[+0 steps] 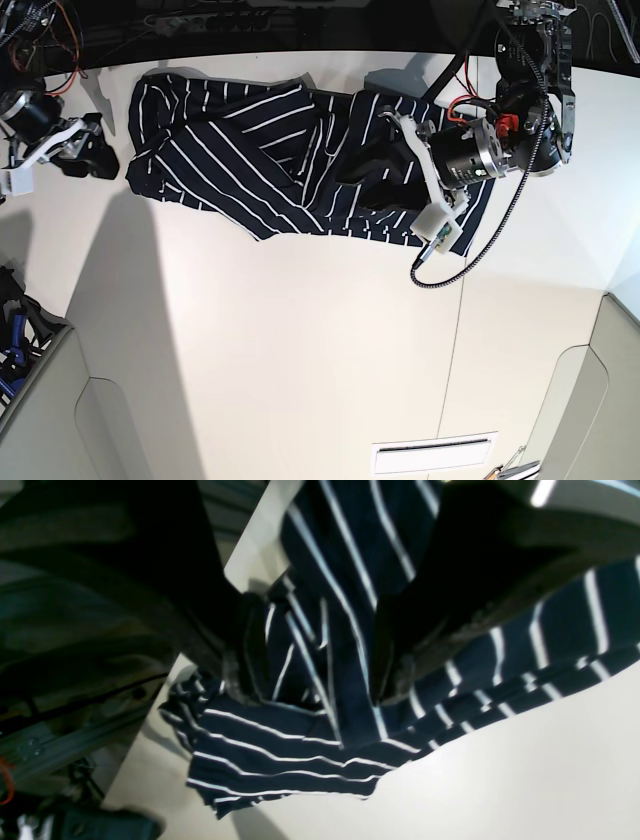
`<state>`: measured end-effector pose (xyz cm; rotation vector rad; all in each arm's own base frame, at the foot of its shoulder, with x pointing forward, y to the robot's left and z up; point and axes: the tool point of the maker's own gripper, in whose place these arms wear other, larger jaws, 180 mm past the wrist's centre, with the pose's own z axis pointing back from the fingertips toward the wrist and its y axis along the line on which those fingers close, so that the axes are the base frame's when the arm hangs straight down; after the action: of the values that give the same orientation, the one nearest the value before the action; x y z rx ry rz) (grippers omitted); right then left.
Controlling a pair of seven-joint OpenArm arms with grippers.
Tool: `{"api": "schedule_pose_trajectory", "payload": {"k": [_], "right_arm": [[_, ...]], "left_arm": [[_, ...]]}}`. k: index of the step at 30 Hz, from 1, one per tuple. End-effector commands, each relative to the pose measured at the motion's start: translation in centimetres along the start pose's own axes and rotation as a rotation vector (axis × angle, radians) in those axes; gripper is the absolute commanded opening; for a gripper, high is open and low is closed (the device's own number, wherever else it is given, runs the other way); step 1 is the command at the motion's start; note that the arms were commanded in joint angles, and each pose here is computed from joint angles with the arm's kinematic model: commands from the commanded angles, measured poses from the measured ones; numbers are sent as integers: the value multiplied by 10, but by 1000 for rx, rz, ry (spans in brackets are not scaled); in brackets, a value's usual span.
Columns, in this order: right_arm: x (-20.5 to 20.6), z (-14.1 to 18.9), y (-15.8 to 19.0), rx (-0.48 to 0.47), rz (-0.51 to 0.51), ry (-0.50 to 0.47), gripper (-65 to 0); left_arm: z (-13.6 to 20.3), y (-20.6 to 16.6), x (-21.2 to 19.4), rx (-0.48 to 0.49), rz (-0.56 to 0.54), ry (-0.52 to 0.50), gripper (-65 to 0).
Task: Fold the T-shirt properly
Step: 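Grasp the strip's middle with the left gripper and the collar end with the right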
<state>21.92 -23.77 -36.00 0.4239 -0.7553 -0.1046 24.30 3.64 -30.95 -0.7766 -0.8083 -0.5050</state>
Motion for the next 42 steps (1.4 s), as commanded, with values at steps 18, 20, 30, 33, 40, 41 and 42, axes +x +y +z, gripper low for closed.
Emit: {"api": "schedule_pose_trajectory", "payload": {"k": [18,20,30,33,40,41,42], "right_arm": [[-43,-33,38,187,-176,63,-268],[-43,-35,41,194,-183,59,-268],[-48,-33,39,189,-171,97,-268],[-48,-27,30,174,-148,126,-268],[-49,-13,20,174,-119,169,-268],[-49,-13,22,182,-114,168,-268],[-49,-13,22,184,-117,167,-268]], "left_arm": [[1,-4,14,-15,-16,-52,-302],[1,-4,14,-15,-16,-52,-302],[3,-1,13,-7,-21,-45,-302],[4,3,12,12,-27,-36,-302],[4,4,11,22,-32,-30,-302],[4,4,11,22,-32,-31,-302],[4,4,11,20,-31,-32,-302]]}}
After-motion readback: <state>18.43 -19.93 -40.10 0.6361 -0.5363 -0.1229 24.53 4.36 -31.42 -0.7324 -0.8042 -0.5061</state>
